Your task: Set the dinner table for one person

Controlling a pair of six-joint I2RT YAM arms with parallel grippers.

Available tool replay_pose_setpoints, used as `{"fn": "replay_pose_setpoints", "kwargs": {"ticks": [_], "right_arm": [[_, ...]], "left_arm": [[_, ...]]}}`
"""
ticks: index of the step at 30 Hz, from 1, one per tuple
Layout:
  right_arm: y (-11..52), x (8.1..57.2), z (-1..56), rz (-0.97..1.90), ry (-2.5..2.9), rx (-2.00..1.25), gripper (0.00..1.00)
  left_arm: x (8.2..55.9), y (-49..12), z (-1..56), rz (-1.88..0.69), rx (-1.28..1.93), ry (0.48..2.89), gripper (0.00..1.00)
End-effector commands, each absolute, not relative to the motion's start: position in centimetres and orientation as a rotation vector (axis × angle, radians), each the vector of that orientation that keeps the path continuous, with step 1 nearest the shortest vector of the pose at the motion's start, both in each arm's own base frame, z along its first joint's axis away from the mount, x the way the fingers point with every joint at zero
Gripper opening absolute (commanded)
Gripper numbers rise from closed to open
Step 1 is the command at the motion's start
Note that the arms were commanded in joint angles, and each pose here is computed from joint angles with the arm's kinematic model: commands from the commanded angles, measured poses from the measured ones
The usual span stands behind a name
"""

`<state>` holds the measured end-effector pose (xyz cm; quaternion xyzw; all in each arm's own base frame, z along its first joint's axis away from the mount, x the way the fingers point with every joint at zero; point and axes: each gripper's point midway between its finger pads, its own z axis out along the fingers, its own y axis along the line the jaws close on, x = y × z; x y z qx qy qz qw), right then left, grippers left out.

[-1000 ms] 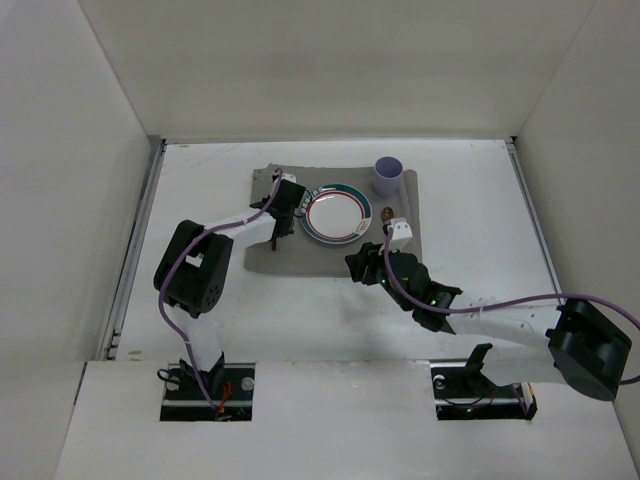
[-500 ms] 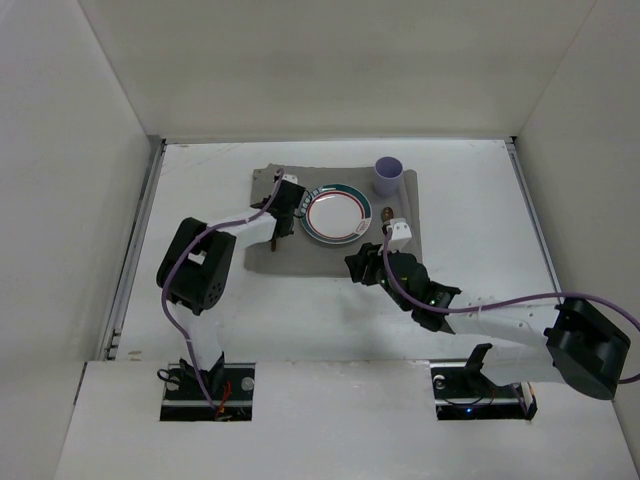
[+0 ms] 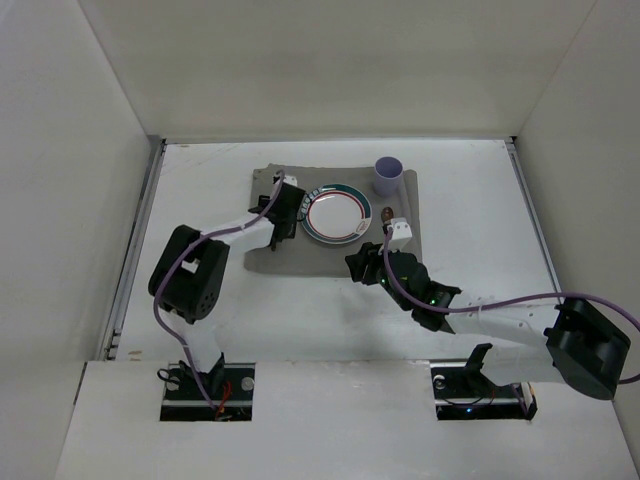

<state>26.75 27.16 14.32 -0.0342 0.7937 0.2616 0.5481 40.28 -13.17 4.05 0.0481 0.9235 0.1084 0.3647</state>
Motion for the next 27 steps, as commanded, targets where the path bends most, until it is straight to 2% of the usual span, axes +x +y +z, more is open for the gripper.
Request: {"fn": "replay_pose_setpoints", "kwargs": {"ticks": [1,8,11,12,13,15,18,20,27], "right_arm": [[27.5,27.4,16.2,0.654,1.831,-0.038,0.54],[27.4,27.5,16.2,0.655,1.826,-0.023,0.54],[27.3,27.5,16.3,0.661,1.816,-0.018,0.54],[27.2,27.5,16.4,0.661,1.815,-0.016,0.52],[27.2,27.5,16.3,0.662,1.817,-0.016,0.48],[27.4,27.4,16.3,0.664,1.819,-0.022,0.38],[27.3,27.5,16.6,0.658,1.811,-0.021,0.18],[26.8,27.3,17.1,0.660,1.798,-0.009,0.10],[24.9,27.8,18.0,0.588,1.748,0.037,0.09]], "left_arm": [[39.4,-13.0,8.3,0.273,0.099,2.294,0.49],[37.9,-13.3,14.6,0.124,-0.035,2.137,0.60],[36.4,-13.0,16.3,0.041,-0.128,2.070,0.76],[35.8,-13.0,16.6,0.017,-0.147,2.058,0.85],[35.2,-12.8,16.9,-0.004,-0.167,2.046,1.00],[33.8,-12.5,17.2,-0.029,-0.197,2.019,1.00],[32.0,-11.2,18.0,-0.033,-0.288,1.945,1.00],[30.8,-10.4,18.5,-0.029,-0.330,1.905,1.00],[26.9,-9.1,18.2,-0.207,-0.483,1.789,1.00]]}}
